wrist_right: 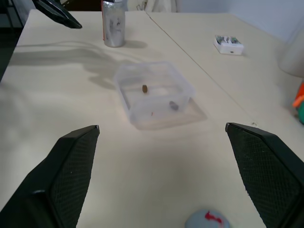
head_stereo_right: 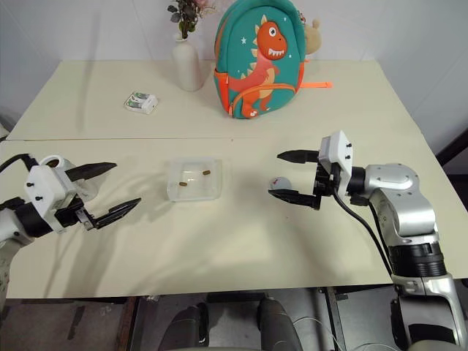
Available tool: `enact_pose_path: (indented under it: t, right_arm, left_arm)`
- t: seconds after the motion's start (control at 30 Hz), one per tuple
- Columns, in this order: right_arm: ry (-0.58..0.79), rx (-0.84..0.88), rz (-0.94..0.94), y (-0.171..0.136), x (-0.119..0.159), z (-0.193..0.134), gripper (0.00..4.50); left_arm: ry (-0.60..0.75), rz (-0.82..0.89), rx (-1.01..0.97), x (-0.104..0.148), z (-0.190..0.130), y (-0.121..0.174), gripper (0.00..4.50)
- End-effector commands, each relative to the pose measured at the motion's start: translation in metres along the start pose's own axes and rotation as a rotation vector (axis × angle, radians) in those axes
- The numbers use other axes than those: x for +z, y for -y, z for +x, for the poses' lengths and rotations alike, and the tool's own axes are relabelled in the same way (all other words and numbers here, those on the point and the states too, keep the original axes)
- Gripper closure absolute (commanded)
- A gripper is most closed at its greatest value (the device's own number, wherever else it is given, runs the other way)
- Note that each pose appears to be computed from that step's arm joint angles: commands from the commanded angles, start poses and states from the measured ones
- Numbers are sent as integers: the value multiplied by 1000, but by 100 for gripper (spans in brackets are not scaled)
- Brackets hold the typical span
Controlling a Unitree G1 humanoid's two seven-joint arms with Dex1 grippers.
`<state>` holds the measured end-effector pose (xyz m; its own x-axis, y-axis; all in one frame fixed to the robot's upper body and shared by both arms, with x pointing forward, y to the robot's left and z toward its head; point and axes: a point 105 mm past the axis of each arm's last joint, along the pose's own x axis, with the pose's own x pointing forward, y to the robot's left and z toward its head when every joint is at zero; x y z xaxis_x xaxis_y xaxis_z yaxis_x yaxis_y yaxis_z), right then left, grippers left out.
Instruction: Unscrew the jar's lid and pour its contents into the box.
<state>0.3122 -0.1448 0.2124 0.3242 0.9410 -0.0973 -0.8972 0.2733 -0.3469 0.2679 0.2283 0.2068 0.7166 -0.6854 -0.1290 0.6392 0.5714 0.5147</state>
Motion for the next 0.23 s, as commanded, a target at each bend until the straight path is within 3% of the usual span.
enact_pose_path:
  t: [0.03,0.23]
  right_arm:
    - [14,-38,-61,0,14,-11,0]
    - [37,-117,-58,7,18,-13,0]
  left_arm:
    - [20,28,-38,5,0,0,3]
    - [5,0,10,1,-3,2,3]
